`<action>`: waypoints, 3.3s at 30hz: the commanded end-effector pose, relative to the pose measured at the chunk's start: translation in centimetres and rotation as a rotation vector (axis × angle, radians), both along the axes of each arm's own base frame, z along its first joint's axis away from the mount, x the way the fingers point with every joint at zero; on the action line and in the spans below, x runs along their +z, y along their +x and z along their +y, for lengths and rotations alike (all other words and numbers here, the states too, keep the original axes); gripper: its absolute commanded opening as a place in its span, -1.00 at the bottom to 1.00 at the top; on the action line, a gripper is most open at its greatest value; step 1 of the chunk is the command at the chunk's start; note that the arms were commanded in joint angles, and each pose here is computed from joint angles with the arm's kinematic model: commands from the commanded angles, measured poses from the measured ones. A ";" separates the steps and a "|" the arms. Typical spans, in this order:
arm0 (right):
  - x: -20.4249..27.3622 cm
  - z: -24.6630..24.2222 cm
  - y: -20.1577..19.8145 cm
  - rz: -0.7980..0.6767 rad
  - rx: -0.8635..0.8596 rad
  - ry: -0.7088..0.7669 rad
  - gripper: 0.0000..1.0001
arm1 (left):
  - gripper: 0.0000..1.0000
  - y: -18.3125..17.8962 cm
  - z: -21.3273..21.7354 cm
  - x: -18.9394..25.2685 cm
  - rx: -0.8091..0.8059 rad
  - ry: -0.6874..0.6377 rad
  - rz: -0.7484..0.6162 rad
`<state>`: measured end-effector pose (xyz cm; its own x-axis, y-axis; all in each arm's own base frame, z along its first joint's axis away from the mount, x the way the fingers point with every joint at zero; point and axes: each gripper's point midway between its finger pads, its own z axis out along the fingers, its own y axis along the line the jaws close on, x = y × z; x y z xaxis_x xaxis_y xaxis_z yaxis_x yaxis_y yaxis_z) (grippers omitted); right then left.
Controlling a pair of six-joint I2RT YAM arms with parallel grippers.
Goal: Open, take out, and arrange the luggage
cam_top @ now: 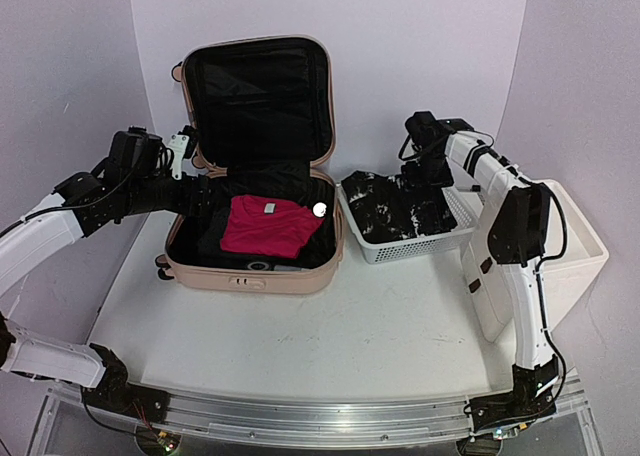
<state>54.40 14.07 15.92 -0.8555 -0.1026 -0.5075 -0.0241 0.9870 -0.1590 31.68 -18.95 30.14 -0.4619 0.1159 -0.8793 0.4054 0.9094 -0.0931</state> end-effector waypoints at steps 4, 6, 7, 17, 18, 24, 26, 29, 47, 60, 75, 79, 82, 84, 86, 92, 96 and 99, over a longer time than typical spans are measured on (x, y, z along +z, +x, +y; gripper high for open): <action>4.5 -5.5 0.4 -0.111 -0.063 -0.372 0.84 | 0.48 -0.1 -0.1 2.2 -0.004 -0.059 -0.057; 4.4 -5.3 0.3 -0.103 -0.051 -0.376 0.93 | 0.47 0.0 -0.2 2.2 -0.007 -0.063 -0.051; 4.2 -5.1 0.2 -0.094 -0.045 -0.365 0.94 | 0.47 0.0 -0.3 2.1 -0.007 -0.064 -0.048; 2.2 8.9 3.8 -0.278 0.045 0.331 0.00 | 0.46 0.1 -1.4 1.1 -0.040 -0.087 -0.001; 1.7 9.4 4.3 -0.285 0.039 0.362 -0.24 | 0.46 0.0 -1.4 1.3 -0.045 -0.093 -0.003; 2.0 12.3 6.9 -0.339 0.085 0.462 -0.60 | 0.46 -0.7 -1.4 1.5 -0.064 -0.103 -0.009; 1.8 12.6 7.1 -0.345 0.088 0.476 -0.63 | 0.46 -0.8 -1.3 1.4 -0.063 -0.100 -0.007; 1.0 13.0 7.7 -0.360 0.083 0.496 -0.59 | 0.46 -0.8 -1.2 1.0 -0.061 -0.099 0.000; -18.2 10.5 3.1 -0.011 -0.041 0.345 -0.78 | 0.47 -0.9 -2.4 0.3 -0.105 -0.117 0.042; -3.1 10.0 3.3 -0.127 0.029 0.337 -0.07 | 0.47 -1.0 -2.6 0.7 -0.119 -0.128 0.038; -13.2 -1.8 4.5 -0.031 -0.215 0.067 -0.05 | 0.47 -1.9 -2.5 1.2 -0.139 -0.142 0.041; -13.9 -1.0 3.7 0.037 -0.204 0.102 -0.20 | 0.47 -2.1 -2.5 1.0 -0.146 -0.135 0.051; -10.1 0.3 2.9 0.002 -0.172 0.129 -0.19 | 0.49 -1.9 -2.5 0.6 -0.140 -0.117 0.057; -5.9 1.8 2.5 -0.053 -0.121 0.143 -0.13 | 0.51 -1.5 -2.4 0.1 -0.132 -0.097 0.066; -2.2 3.4 1.8 -0.096 -0.065 0.166 0.00 | 0.54 -1.1 -2.5 -0.3 -0.130 -0.075 0.076; 5.3 8.1 -1.5 -0.110 0.109 0.395 0.39 | 0.60 1.0 -3.1 -2.4 -0.099 -0.014 0.137; 5.3 11.6 -5.2 0.001 0.286 0.574 0.61 | 0.61 2.9 -4.6 -4.5 -0.111 -0.003 0.214; 4.5 11.4 -7.8 0.049 0.319 0.588 0.71 | 0.59 3.8 -7.1 -6.5 -0.172 -0.029 0.330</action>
<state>50.01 24.53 21.19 -0.8149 -0.0153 -0.5795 -0.2368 0.9212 0.3086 34.05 -23.48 23.22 -0.6655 0.1945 -0.7206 0.4626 0.8652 -0.1937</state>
